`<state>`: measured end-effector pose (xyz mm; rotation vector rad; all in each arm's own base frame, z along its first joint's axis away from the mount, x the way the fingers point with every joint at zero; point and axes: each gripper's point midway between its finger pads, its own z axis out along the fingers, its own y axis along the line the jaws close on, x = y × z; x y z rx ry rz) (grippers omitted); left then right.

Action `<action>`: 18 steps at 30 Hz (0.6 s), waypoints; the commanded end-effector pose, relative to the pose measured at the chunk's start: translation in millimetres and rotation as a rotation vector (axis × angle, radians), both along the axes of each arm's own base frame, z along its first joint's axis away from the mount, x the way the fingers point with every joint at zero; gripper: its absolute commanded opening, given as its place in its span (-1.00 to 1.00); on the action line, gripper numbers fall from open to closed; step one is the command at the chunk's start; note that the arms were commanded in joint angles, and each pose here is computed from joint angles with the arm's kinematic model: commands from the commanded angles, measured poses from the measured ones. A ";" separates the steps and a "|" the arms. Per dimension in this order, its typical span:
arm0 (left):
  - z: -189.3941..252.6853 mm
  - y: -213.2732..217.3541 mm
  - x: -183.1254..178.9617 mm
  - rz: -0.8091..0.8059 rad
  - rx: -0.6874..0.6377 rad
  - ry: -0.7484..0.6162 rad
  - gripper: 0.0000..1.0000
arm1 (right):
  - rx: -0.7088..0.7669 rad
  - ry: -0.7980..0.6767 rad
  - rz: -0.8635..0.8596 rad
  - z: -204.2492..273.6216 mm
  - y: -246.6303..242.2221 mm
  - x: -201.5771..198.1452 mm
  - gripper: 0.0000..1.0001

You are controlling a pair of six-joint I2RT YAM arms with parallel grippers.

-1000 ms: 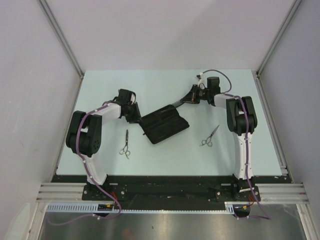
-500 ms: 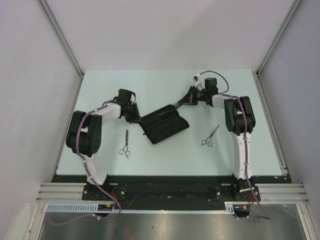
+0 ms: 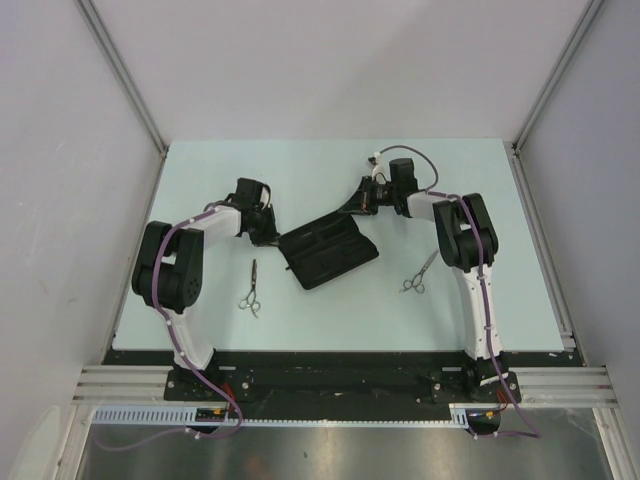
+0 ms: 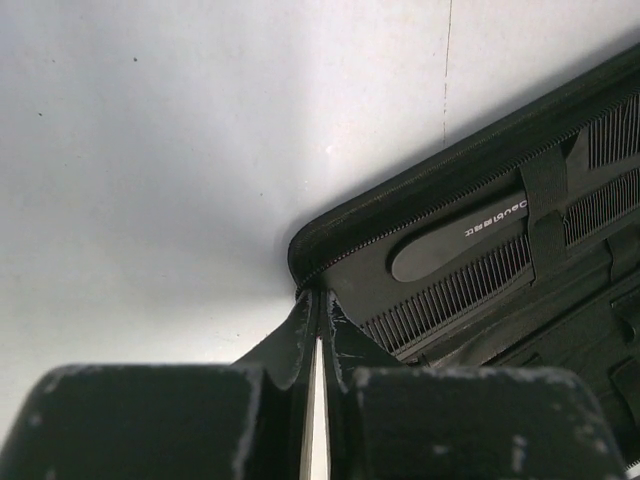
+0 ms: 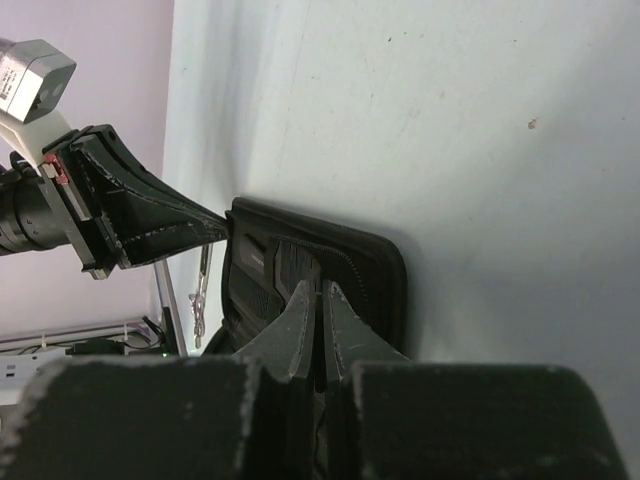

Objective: Sort the hair-cutting tools

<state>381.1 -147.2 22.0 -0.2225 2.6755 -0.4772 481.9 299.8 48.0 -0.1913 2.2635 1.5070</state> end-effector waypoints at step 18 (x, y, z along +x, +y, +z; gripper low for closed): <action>3.0 -13.2 2.7 -0.094 -0.026 -0.043 -0.99 | -0.014 -0.017 -0.004 -16.7 40.9 -12.7 -1.00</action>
